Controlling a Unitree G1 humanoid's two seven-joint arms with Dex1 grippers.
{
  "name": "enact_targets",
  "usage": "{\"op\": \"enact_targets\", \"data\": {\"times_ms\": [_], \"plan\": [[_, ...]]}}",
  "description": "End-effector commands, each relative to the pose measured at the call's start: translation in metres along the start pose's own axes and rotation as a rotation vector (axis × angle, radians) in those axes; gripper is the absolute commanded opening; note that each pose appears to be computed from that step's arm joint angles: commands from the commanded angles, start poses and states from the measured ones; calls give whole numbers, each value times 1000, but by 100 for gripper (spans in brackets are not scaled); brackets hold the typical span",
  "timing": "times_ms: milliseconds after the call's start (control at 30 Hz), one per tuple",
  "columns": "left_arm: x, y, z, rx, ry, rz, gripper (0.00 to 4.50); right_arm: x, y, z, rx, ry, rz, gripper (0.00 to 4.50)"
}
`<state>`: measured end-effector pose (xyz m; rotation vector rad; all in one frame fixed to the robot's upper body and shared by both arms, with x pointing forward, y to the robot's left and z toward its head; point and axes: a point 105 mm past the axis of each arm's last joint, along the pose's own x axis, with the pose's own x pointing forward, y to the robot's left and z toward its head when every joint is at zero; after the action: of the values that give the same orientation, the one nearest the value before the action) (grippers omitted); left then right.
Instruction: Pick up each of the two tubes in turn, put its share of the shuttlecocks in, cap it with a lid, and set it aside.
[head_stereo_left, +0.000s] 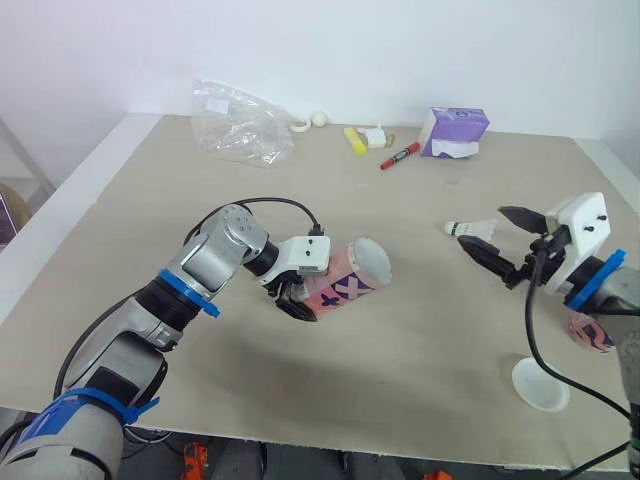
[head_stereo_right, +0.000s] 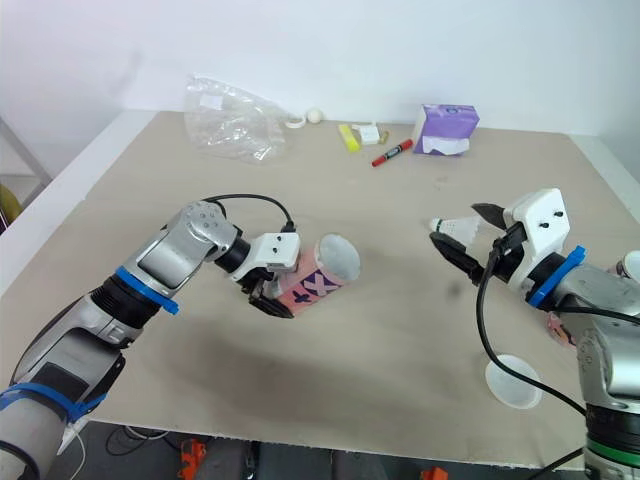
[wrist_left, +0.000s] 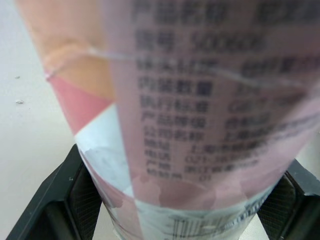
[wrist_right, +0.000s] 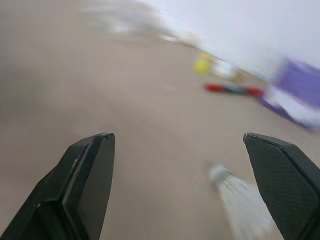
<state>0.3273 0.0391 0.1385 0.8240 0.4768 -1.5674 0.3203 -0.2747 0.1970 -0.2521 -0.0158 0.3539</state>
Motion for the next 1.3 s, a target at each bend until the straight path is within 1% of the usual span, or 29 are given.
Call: {"op": "enact_targets", "data": {"times_ms": [33, 333, 567, 800, 1000, 1100, 1133, 1167, 1200, 1233, 1267, 1300], "plan": [[-1, 2, 3, 12, 3, 21, 380, 3, -24, -2, 38, -23, -139, 440], [-2, 1, 2, 9, 7, 28, 380, 20, -33, -49, 164, 69, -182, 440], [-3, 1, 2, 7, 8, 33, 380, 39, -32, -54, 227, 55, -183, 440], [-3, 2, 1, 4, 9, 37, 380, 59, -22, -57, 235, 56, -152, 440], [-5, 1, 0, -3, 10, 40, 380, 69, -24, -53, 242, 37, -154, 440], [-5, 1, -1, -5, 12, 42, 380, 73, -27, -53, 246, 34, -157, 336], [-5, 2, -1, -6, 13, 44, 380, 74, -29, -54, 248, 34, -162, 336], [-6, 2, -1, -7, 13, 45, 380, 75, -30, -55, 248, 35, -163, 258], [-6, 2, -1, -7, 13, 47, 380, 76, -30, -55, 246, 36, -161, 258], [-6, 2, -1, -8, 13, 48, 380, 77, -30, -56, 247, 35, -161, 199], [-6, 3, -1, -8, 14, 49, 380, 78, -30, -56, 249, 34, -161, 162], [-7, 3, -1, -8, 14, 50, 380, 78, -30, -57, 251, 32, -162, 115]]}}
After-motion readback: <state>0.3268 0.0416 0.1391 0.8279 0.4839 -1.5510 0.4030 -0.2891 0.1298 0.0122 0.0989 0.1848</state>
